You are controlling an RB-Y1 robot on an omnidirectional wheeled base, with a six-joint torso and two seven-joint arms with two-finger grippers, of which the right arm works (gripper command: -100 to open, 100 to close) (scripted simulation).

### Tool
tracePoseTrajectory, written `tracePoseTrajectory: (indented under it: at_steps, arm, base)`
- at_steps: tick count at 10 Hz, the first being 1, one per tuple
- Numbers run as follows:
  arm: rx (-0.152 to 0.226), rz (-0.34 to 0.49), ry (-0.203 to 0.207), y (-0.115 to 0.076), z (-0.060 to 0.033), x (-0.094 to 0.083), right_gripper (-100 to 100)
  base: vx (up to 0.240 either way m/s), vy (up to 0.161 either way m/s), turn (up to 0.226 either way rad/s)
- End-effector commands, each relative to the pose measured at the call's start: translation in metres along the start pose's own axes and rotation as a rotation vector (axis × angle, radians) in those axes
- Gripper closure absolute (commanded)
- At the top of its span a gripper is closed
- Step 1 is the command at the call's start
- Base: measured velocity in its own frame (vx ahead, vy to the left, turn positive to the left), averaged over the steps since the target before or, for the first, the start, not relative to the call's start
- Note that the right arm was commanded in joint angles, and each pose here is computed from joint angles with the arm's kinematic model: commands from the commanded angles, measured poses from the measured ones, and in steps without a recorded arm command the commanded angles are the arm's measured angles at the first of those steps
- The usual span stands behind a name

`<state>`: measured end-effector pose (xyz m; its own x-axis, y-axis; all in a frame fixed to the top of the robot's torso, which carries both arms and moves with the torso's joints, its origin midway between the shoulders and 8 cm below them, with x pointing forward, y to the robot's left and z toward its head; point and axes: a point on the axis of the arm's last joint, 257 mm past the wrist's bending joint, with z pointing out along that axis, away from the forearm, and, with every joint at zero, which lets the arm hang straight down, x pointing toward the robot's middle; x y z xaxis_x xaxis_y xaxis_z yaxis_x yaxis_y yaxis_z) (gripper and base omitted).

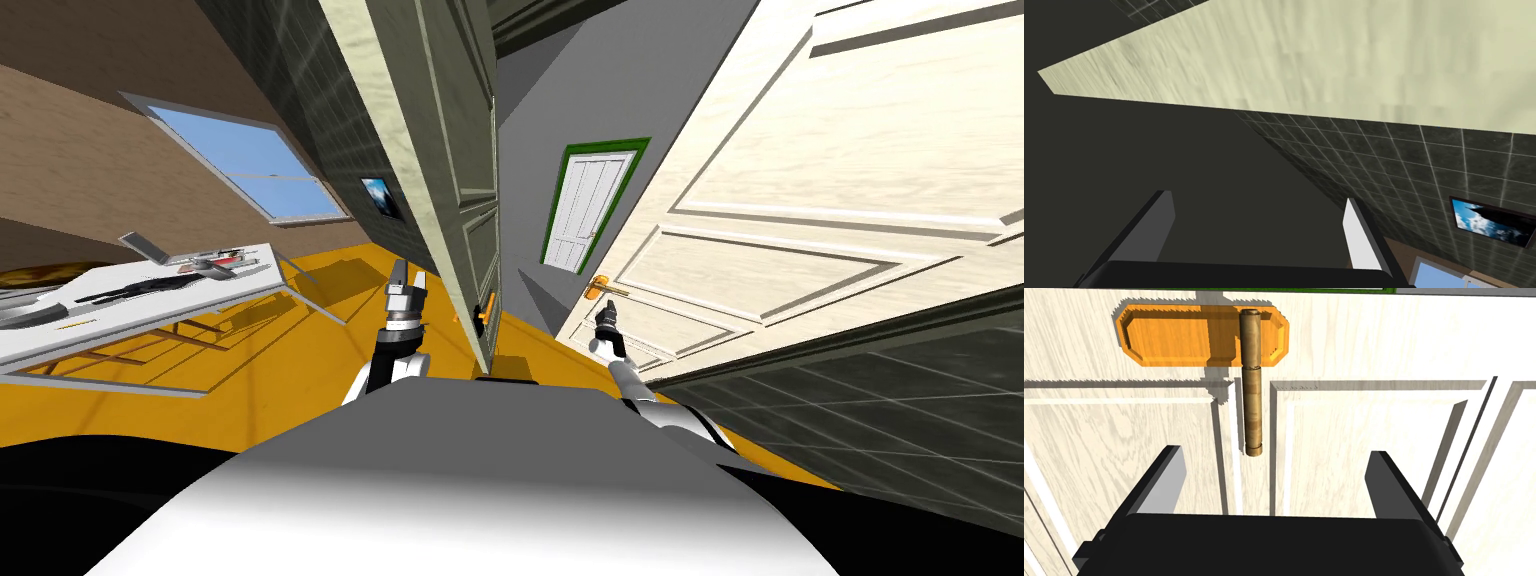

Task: Pull the door open

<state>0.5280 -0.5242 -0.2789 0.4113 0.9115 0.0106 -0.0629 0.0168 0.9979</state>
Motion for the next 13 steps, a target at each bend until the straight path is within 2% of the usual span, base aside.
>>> tracePoseTrajectory:
  at_steps: [1,4,7,8,11,12,13]
  arm:
    - [0.016,-0.004,-0.028,-0.004,0.0035,-0.014,-100]
    - [0.037,-0.009,-0.074,-0.009,0.0083,-0.034,-100]
    - [0.064,-0.015,-0.136,-0.014,0.0128,-0.061,-100]
    - [0.057,-0.013,-0.123,-0.013,0.0128,-0.056,-100]
    - [0.056,-0.018,-0.197,-0.012,0.0103,-0.085,-100]
    - [0.056,-0.018,-0.197,-0.012,0.0103,-0.085,-100]
    - [0.056,-0.019,-0.231,-0.012,0.0083,-0.098,-100]
  base:
    - [0.050,-0.091,0.093]
    - [0.048,-0.065,0.080]
    - [0.046,-0.082,0.108]
    - [0.006,-0.035,0.043]
    - [0.031,-0.134,0.236]
    - [0.039,-0.144,0.089]
    - [0.037,-0.100,0.227]
